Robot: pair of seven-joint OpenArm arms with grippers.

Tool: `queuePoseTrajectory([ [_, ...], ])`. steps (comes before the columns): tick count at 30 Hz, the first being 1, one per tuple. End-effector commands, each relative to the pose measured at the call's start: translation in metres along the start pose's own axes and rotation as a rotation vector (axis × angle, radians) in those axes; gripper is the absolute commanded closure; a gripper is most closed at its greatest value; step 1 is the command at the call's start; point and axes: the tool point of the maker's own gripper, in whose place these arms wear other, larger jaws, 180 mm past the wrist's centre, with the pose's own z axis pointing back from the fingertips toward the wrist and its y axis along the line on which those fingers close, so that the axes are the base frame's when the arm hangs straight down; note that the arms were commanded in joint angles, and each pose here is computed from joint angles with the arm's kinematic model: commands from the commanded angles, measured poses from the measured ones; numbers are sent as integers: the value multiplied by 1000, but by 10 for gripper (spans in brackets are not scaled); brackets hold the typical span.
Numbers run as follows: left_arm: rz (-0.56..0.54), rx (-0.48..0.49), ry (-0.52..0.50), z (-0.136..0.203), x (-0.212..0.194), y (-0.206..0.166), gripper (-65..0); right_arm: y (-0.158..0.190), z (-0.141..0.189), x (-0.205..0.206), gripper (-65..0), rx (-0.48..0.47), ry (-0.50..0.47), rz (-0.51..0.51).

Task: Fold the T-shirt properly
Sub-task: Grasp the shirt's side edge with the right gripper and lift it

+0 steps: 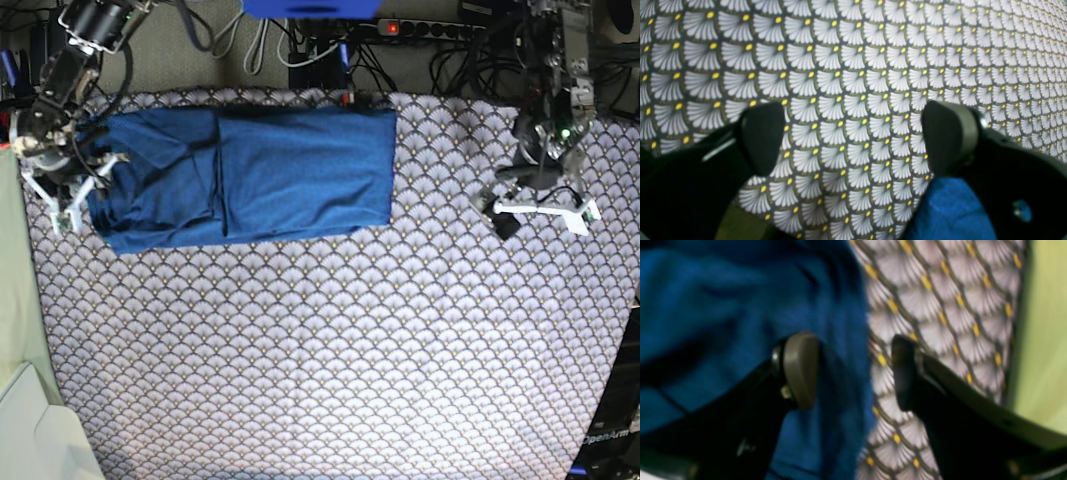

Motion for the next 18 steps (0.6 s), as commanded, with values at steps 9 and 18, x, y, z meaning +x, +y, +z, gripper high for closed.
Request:
queuePoseTrajectory([
  [9, 17, -15, -29, 2, 12, -7, -650, -7, 0, 1, -359, -7, -18, -22],
  [18, 18, -11, -28, 2, 12, -5, -650, 20, -5, -2, -357, 39, -18, -60],
])
